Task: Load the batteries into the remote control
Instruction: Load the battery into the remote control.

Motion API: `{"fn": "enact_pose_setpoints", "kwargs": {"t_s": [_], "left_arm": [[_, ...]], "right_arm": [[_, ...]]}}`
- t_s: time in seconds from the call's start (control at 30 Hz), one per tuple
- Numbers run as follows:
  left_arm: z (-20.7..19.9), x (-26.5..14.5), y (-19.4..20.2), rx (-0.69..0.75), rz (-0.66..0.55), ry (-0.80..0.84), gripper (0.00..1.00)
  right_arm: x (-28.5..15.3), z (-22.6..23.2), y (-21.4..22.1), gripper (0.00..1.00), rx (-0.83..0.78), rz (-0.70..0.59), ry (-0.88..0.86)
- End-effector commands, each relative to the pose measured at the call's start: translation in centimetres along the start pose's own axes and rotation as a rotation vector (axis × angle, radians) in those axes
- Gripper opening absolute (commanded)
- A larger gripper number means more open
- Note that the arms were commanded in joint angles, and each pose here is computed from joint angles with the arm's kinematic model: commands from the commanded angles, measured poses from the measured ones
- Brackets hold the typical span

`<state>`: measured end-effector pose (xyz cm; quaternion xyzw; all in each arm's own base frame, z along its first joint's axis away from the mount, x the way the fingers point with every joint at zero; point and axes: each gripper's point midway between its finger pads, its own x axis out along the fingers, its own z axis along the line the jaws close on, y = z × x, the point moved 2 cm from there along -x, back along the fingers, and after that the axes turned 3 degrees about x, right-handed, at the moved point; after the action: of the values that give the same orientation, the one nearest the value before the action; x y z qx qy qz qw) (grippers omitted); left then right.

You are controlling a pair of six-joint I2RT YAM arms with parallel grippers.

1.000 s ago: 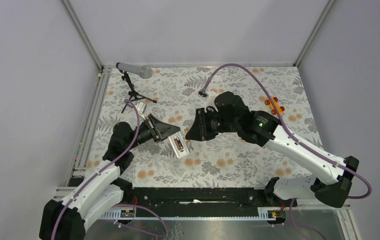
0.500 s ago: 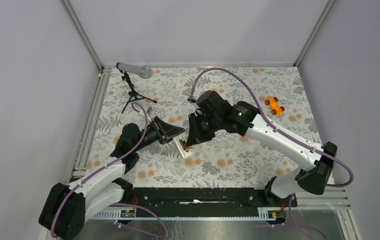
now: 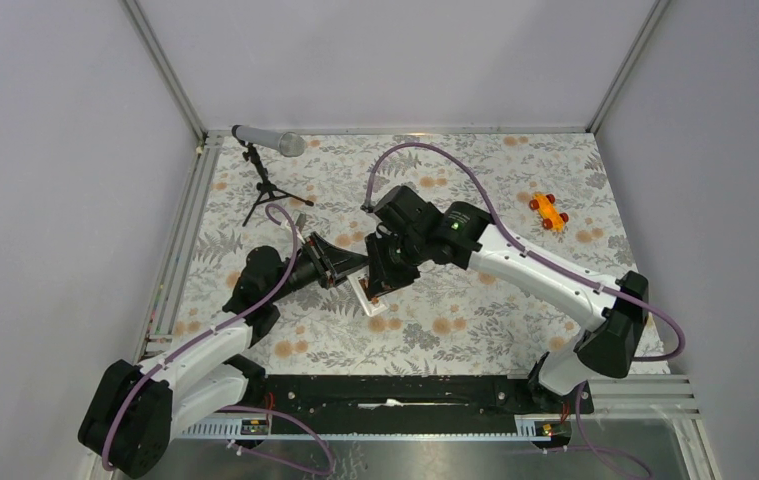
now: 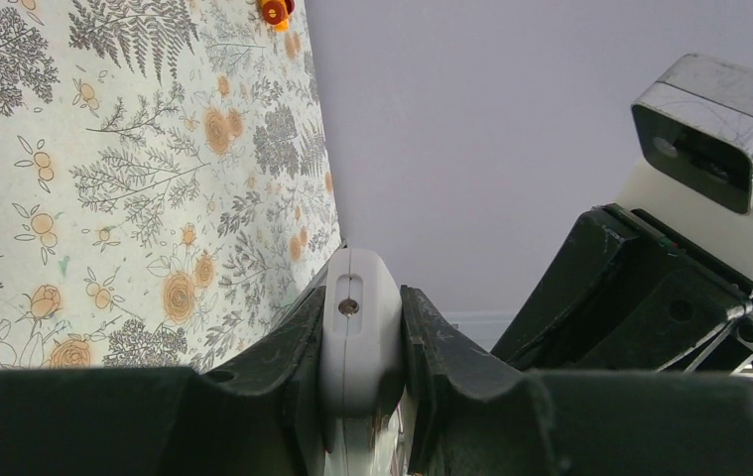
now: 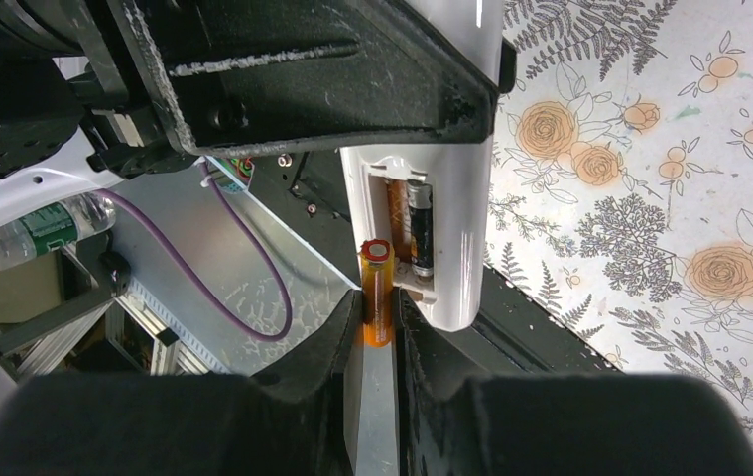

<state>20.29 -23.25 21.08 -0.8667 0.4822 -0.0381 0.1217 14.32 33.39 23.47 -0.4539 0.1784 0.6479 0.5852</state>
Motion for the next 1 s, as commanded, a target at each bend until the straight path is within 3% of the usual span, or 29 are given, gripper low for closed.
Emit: {"fn": "enact_pose_setpoints", "kwargs": {"t_s": [0.0, 0.97], "left_arm": [[-2.8, 0.3, -1.1, 0.049, -0.040, 0.091, 0.00], [-2.8, 0.0, -0.8, 0.030, -0.035, 0.096, 0.00]], "right_arm": [[-0.4, 1.2, -0.7, 0.18, -0.035, -0.023, -0.007], [0.9, 0.8, -0.9, 0.26, -0.049, -0.028, 0.046]]}}
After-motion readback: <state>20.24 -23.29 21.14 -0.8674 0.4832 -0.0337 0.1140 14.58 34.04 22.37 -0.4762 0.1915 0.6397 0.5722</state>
